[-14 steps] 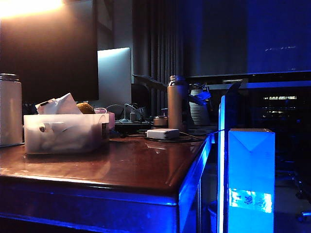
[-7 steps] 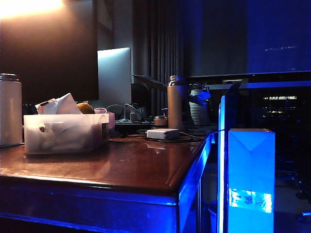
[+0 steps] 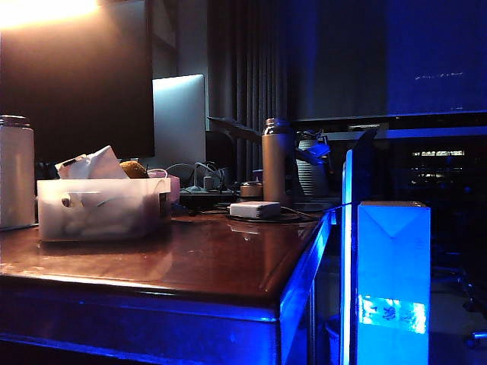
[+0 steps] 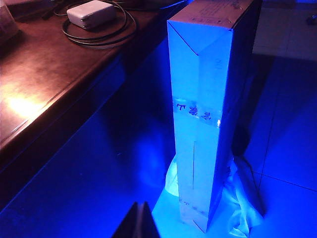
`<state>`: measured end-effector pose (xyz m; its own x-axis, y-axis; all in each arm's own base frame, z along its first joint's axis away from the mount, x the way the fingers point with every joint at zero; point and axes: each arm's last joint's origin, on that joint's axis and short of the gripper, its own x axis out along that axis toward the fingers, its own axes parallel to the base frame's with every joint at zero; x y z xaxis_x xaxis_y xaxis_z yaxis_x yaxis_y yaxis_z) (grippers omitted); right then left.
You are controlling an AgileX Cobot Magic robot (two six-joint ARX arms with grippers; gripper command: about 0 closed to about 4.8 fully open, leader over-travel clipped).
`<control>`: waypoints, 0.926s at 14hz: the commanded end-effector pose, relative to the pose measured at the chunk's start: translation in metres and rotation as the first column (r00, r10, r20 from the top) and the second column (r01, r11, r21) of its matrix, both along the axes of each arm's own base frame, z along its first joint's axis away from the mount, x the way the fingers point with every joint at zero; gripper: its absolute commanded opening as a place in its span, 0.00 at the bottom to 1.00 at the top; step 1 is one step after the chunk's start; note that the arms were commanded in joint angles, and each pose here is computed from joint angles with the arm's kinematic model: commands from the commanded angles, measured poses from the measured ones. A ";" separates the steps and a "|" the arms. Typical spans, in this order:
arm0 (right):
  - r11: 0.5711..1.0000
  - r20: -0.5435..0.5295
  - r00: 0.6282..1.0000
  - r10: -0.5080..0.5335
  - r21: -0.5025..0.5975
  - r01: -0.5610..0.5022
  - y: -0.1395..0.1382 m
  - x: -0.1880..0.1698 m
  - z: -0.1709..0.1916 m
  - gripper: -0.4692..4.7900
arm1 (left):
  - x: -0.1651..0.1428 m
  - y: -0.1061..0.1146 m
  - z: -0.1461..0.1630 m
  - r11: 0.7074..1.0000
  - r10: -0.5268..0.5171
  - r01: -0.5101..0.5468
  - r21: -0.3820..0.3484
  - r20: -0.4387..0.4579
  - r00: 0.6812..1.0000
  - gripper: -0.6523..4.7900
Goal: Pick up the kiwi and place it into the translucent box.
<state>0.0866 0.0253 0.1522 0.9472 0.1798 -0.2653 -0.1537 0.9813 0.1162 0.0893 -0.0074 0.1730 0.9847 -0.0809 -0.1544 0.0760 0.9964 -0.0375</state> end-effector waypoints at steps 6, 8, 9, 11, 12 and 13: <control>1.000 0.008 1.000 -0.002 0.005 0.002 0.000 0.000 0.000 0.08 | 0.000 0.000 0.001 1.000 -0.004 0.004 0.000 0.008 1.000 0.12; 1.000 0.008 1.000 -0.002 0.005 0.002 0.000 0.000 0.000 0.08 | 0.000 0.000 0.001 1.000 -0.004 0.004 0.000 0.008 1.000 0.12; 1.000 0.008 1.000 -0.002 0.005 0.002 0.000 0.000 0.000 0.08 | 0.000 0.000 0.001 1.000 -0.004 0.004 0.000 0.008 1.000 0.12; 1.000 0.008 1.000 -0.002 0.005 0.002 0.000 0.000 0.000 0.08 | 0.000 0.000 0.001 1.000 -0.004 0.004 0.000 0.008 1.000 0.12; 1.000 0.008 1.000 -0.002 0.005 0.002 0.000 0.000 0.000 0.08 | 0.000 0.000 0.001 1.000 -0.004 0.004 0.000 0.008 1.000 0.12; 1.000 0.008 1.000 -0.002 0.005 0.002 0.000 0.000 0.000 0.08 | 0.000 0.000 0.001 1.000 -0.004 0.004 0.000 0.008 1.000 0.12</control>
<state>0.0867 0.0253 0.1521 0.9472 0.1794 -0.2657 -0.1533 0.9813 0.1161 0.0893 -0.0074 0.1730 0.9847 -0.0809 -0.1544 0.0760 0.9964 -0.0375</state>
